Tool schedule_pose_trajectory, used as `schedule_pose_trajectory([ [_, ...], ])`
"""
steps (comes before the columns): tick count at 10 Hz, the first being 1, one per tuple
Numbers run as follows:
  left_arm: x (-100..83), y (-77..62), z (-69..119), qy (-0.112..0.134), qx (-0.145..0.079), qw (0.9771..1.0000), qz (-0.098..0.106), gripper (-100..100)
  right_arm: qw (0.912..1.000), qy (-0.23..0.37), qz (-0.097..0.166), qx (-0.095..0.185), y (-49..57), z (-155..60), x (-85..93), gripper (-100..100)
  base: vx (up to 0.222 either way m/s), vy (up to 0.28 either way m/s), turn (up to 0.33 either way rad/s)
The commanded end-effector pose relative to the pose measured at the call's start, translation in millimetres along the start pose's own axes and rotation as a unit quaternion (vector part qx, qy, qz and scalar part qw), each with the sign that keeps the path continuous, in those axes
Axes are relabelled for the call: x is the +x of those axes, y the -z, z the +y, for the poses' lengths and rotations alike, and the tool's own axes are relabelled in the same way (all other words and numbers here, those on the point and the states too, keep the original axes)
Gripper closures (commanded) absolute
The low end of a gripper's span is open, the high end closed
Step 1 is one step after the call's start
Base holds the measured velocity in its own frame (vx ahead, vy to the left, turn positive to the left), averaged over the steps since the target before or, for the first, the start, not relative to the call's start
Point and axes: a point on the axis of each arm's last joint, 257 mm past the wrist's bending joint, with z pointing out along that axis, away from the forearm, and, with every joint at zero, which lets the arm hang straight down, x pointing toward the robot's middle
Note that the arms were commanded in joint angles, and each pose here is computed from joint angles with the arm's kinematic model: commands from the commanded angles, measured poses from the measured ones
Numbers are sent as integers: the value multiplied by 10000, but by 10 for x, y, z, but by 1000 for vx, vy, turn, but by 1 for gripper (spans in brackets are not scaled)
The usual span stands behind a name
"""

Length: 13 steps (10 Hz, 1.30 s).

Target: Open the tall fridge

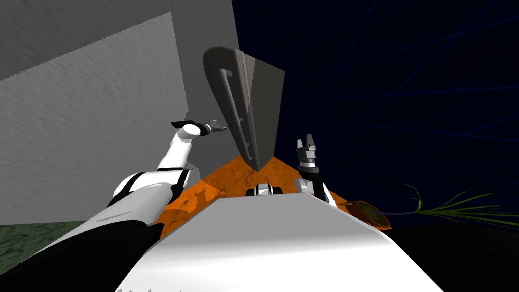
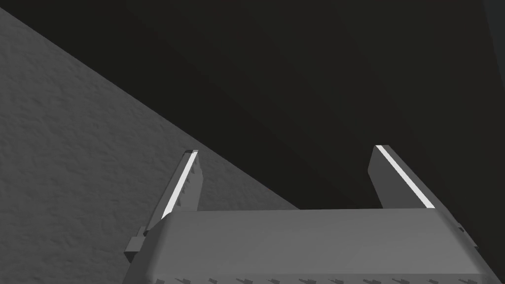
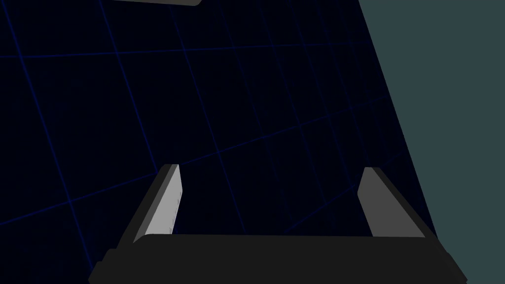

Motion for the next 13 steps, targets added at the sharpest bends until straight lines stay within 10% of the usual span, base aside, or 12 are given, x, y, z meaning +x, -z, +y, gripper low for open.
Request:
schedule_pose_trajectory([
  [1, 102, 7, -56, 248, 31, 9996, 122, -100, 10000, 0, 0, 0, 0, 0, 0, 0, 14, -239, -46],
  [6, 139, 43, -160, 484, 112, 9986, 186, -100, 10000, 2, 1, 0, 0, 0, -1, 0, 19, -169, -3],
  [7, 137, 44, -160, 482, 112, 9986, 184, 100, 10000, 2, 1, 0, 0, 0, -1, 0, -10, -12, -5],
  [13, 488, 5, 266, 422, -428, 9967, 546, 100, 10000, 5, 2, 1, 0, -1, -2, 0, -52, 265, -38],
])
